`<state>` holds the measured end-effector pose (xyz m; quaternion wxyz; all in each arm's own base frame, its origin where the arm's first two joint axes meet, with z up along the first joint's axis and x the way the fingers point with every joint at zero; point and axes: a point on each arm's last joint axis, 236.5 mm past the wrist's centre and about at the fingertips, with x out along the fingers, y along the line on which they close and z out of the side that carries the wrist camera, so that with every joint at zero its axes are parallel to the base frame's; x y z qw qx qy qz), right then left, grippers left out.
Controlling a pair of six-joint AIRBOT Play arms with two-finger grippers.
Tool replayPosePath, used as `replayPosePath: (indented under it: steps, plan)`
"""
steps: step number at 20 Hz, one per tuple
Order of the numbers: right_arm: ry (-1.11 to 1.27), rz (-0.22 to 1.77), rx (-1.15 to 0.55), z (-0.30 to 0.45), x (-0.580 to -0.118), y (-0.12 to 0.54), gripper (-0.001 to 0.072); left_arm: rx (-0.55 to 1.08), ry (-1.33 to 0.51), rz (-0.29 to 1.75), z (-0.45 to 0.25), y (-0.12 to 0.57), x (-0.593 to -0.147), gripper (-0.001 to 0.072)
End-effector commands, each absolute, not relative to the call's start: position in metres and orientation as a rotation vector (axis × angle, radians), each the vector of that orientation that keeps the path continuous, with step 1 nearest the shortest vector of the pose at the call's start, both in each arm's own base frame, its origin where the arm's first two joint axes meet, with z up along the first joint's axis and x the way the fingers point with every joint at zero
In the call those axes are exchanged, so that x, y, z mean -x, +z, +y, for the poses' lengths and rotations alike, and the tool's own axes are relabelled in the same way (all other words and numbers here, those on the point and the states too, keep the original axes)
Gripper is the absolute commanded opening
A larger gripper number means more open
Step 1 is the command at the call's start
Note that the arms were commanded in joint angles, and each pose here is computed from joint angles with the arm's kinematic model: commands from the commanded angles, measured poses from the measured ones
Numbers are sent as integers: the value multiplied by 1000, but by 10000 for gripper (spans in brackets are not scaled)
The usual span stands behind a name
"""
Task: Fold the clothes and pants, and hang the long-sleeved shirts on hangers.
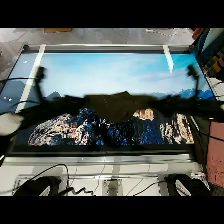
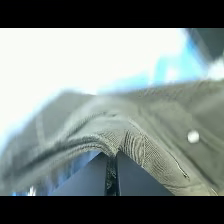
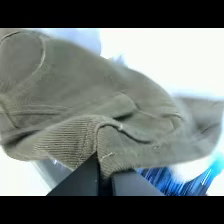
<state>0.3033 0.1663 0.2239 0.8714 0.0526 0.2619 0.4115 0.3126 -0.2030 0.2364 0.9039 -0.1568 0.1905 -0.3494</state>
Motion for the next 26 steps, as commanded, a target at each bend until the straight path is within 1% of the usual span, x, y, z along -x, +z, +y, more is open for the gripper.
replayPosePath:
  steps: [1, 3, 5, 7, 9, 12, 13, 15, 17, 20, 22, 23, 26]
  plan:
    - [802, 207, 7, 167, -260, 348, 18, 471, -665, -44, -158, 367, -262, 29]
    - [792, 82, 46, 167, -224, 392, 19, 523, -702, -150, -148, 400, -225, 28]
    - [772, -22, 57, 165, -197, 425, 18, 568, -749, -176, -147, 413, -197, 28]
    - [748, -71, 52, 161, -191, 438, 18, 614, -771, -142, -150, 411, -193, 28]
    - [697, 5, -6, 151, -214, 424, 18, 717, -775, -17, -160, 387, -212, 28]
    - [643, 229, -89, 141, -285, 360, 19, 780, -741, 277, -189, 306, -262, 28]
    - [653, 310, -128, 143, -307, 334, 19, 808, -719, 380, -197, 275, -279, 29]
    - [672, 500, -190, 154, -352, 265, 20, 815, -671, 562, -216, 212, -311, 30]
    - [674, 687, -208, 167, -388, 187, 20, 755, -616, 679, -231, 150, -342, 30]
    - [617, 856, -231, 168, -430, 98, 21, 765, -479, 848, -226, 61, -376, 30]
    - [587, 950, -283, 164, -436, 61, 20, 784, -433, 929, -213, 31, -382, 29]
    - [577, 1001, -323, 165, -432, 51, 20, 801, -418, 960, -204, 23, -382, 30]
    - [651, 1153, -329, 176, -397, 38, 20, 814, -450, 1031, -183, 17, -373, 29]
